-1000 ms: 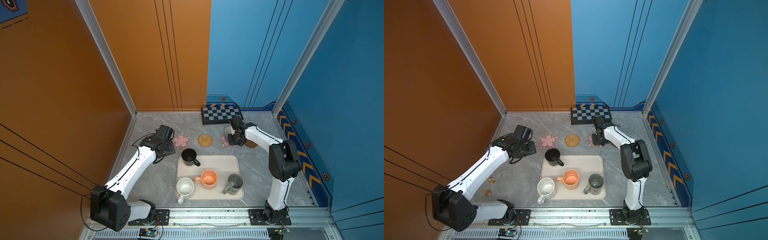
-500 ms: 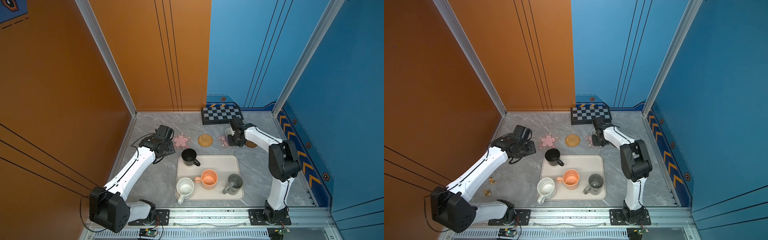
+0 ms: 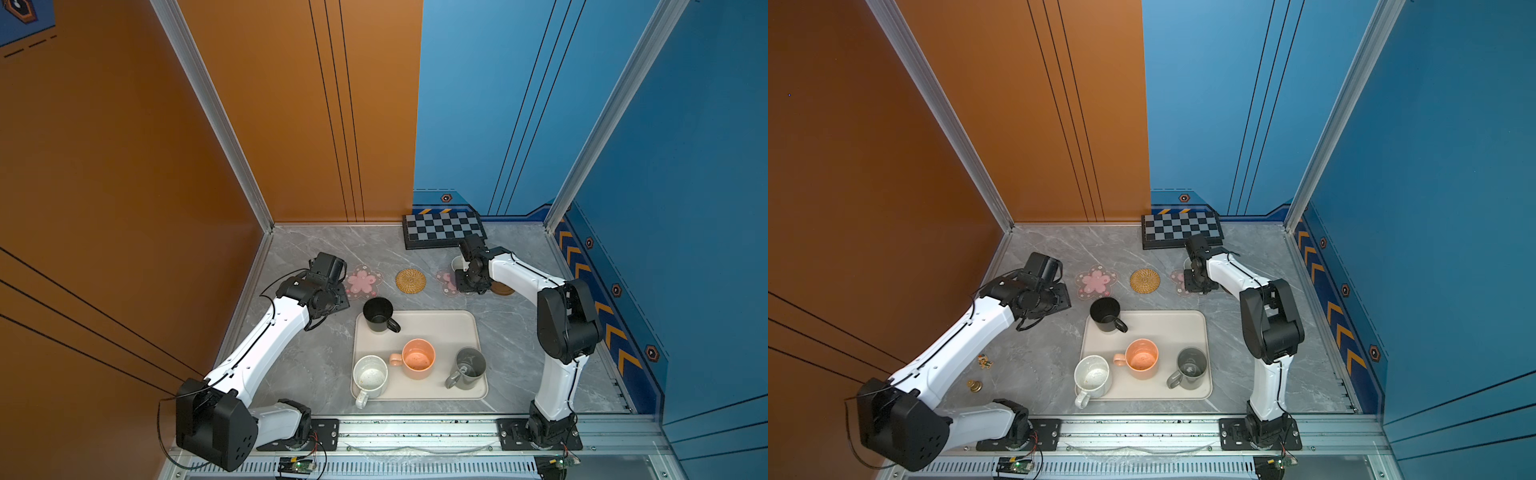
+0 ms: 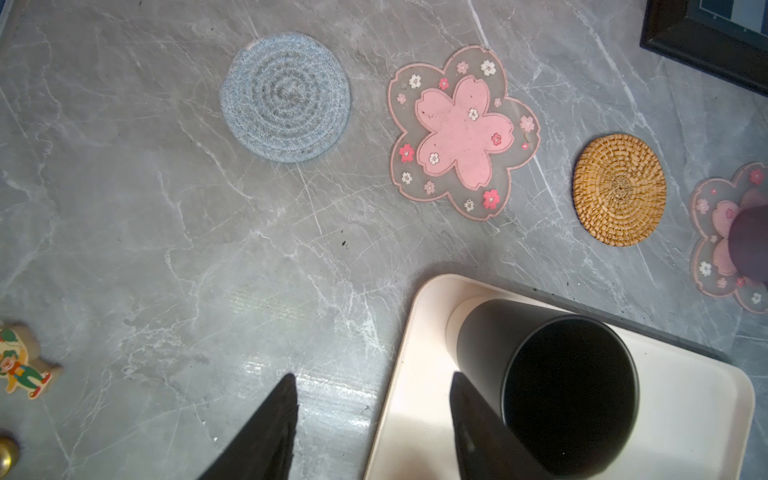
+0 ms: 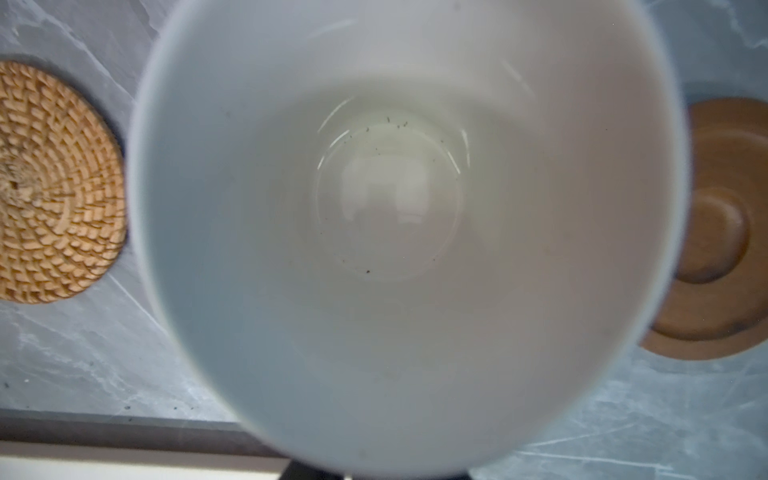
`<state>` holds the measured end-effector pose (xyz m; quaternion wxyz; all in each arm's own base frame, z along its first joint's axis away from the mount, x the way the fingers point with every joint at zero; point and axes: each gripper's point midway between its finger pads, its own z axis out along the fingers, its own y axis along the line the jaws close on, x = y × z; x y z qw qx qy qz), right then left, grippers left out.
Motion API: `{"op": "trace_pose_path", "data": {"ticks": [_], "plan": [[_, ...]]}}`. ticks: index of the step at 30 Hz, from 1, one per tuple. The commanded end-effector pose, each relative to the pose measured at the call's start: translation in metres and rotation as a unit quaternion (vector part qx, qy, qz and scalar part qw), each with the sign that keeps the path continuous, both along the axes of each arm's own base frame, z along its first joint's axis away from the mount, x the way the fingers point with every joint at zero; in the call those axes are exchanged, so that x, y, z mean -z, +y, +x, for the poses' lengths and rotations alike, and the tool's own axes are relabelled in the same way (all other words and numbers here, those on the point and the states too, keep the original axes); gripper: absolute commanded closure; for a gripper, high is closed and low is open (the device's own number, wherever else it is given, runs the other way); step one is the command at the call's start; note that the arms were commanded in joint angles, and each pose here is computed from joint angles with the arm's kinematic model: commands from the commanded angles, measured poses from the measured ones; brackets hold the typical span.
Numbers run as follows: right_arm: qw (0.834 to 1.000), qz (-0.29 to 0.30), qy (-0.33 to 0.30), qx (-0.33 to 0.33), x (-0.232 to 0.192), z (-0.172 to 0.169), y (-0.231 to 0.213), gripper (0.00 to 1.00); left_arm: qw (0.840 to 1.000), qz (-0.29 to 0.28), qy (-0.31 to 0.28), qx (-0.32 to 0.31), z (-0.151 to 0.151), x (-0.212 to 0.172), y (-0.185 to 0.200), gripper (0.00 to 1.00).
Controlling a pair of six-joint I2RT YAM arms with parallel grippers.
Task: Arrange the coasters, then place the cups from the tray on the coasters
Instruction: 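Lower the lavender mug onto the pink coaster while the left gripper nears the black mug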
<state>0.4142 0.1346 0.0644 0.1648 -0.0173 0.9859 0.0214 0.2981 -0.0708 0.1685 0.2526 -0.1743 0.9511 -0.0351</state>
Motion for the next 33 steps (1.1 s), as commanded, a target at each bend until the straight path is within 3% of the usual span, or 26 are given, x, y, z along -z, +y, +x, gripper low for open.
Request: {"op": "trace_pose_path", "data": {"ticks": [1,13,33], "plan": [[1.0,0.009,-0.001,-0.002,-0.003,-0.006,0.006,0.69,1.0,0.004,-0.002,-0.002,-0.006,-0.001,0.001,0.4],[0.999,0.011,-0.029,-0.01,-0.031,-0.016,0.002,0.55,1.0,-0.003,-0.005,0.006,-0.012,-0.002,-0.008,0.4],[0.999,0.001,-0.05,-0.008,-0.053,-0.044,-0.013,0.5,0.999,-0.015,-0.018,0.034,-0.028,-0.006,-0.046,0.39]]}}
